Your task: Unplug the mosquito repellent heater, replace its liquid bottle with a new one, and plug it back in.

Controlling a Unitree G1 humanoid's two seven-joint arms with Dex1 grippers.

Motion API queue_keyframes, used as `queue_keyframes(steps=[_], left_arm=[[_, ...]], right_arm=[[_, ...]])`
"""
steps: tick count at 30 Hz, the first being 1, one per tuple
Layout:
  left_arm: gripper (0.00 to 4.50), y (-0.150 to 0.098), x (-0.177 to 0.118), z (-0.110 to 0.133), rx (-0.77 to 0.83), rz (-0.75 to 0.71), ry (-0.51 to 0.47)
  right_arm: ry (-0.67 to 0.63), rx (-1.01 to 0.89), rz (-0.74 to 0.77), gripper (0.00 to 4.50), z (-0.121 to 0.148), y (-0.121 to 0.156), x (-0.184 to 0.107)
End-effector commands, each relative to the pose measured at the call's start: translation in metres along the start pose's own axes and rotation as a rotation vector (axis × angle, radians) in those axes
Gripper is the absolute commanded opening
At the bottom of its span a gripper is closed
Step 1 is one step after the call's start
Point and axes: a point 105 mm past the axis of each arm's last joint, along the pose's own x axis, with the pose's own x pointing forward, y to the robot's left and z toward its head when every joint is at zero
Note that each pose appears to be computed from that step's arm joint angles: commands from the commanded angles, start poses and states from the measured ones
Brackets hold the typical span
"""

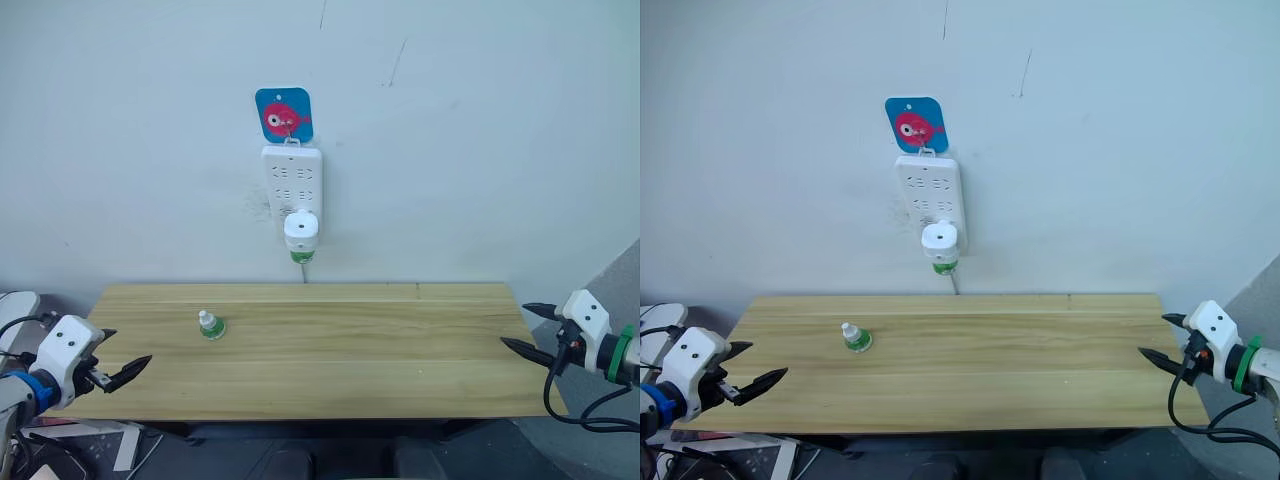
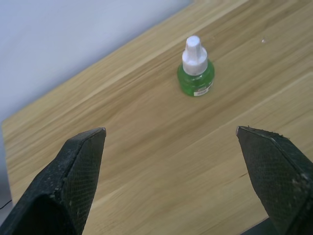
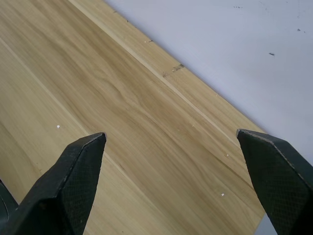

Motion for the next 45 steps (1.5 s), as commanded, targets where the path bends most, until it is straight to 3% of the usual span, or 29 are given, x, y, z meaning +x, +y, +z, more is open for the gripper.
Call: queue_keyframes(steps=[1,5,13,19,23,31,45], left_arm=[[4.50,0.011,-0.011,0.013,0.049,0.026,-0.033],[4.50,0.001,-0.008,0.023,0.017,-0.024,-0.076],[4.50,-0.023,0.010,0.064,0.011,-0.145,-0.147],[4.50,-0.036,0.032,0.141,0.014,-0.239,-0.328],[4.50,-0.041,0.037,0.165,-0.022,-0.285,-0.379],[4.50,-0.041,0.044,0.205,-0.069,-0.326,-0.493],[4.50,-0.032,0.064,0.248,-0.066,-0.366,-0.610]], right_arm=[[-0.056,-0.083,-0.010,4.47,0.019,-0.003,-0.008],[-0.114,-0.168,0.060,4.47,0.038,0.016,-0.003],[-0.306,-0.222,0.130,4.47,0.104,0.049,0.011],[-0.547,-0.209,0.157,4.47,0.186,0.074,0.013],[-0.609,-0.181,0.156,4.47,0.213,0.080,0.010],[-0.616,-0.149,0.152,4.47,0.224,0.085,0.007],[-0.610,-0.122,0.168,4.47,0.226,0.093,0.007]])
